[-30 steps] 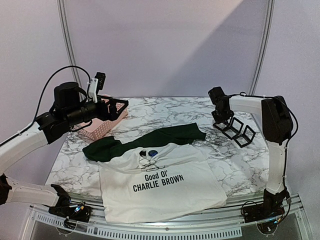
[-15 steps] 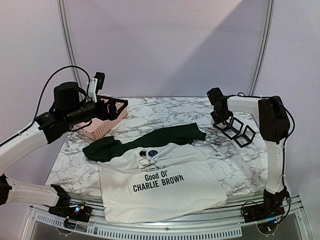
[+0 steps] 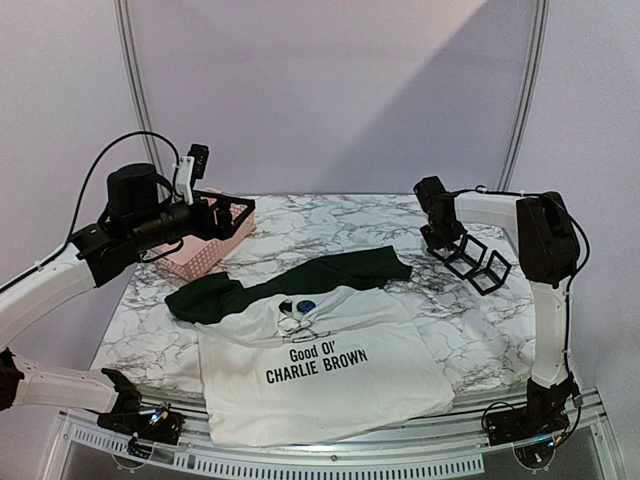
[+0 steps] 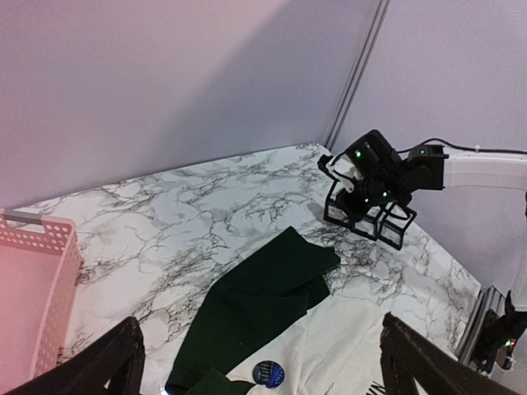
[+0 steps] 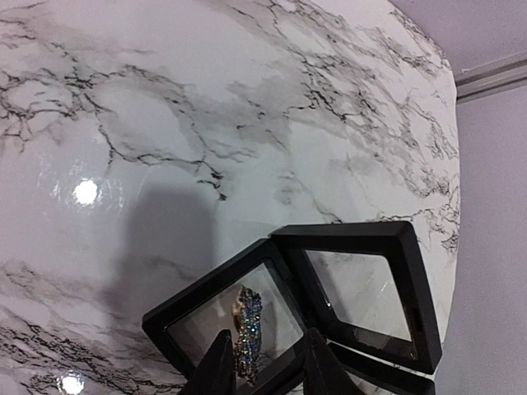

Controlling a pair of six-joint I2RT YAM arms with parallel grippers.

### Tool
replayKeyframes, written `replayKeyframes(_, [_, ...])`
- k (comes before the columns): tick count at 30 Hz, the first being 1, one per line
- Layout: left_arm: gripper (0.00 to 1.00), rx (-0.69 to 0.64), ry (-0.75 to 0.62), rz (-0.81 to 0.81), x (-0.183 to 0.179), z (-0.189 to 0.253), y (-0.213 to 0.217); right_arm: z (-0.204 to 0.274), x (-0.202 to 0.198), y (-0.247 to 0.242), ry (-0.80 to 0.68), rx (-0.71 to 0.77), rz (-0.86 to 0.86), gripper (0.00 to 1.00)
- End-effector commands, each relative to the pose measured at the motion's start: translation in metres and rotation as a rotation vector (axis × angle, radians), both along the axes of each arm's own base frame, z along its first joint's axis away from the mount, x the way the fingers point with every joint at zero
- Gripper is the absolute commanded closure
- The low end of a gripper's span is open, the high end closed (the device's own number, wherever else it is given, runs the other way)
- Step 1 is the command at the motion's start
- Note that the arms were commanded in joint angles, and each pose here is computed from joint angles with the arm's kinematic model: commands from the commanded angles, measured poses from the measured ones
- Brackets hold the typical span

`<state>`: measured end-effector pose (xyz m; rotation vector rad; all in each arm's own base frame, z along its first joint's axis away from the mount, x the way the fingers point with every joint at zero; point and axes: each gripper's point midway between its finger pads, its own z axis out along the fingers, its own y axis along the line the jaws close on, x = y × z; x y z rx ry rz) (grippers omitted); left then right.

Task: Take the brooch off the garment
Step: Place the brooch in the brooch box, then adjust the crumpled clothing at the center of the board.

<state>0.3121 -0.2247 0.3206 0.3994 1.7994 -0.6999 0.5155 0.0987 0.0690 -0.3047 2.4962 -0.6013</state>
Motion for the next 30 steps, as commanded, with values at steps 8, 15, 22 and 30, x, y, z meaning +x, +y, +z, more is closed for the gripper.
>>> replayKeyframes(8, [0.00, -0.004, 0.016, 0.011, 0.006, 0.000, 0.003, 0.034, -0.005, 0.028, -0.019, 0.217, 0.031, 0.64])
replayKeyframes(15, [0.01, -0.004, 0.021, 0.017, 0.007, -0.002, 0.005, 0.057, -0.016, 0.044, -0.037, 0.342, 0.065, 0.54])
replayKeyframes(22, [0.00, 0.007, 0.025, 0.027, 0.010, -0.005, 0.006, 0.097, -0.037, 0.066, -0.104, 0.544, 0.134, 0.47])
replayKeyframes(30, [0.00, 0.074, 0.061, 0.073, 0.021, -0.025, 0.009, 0.174, -0.094, 0.097, -0.256, 0.871, 0.337, 0.38])
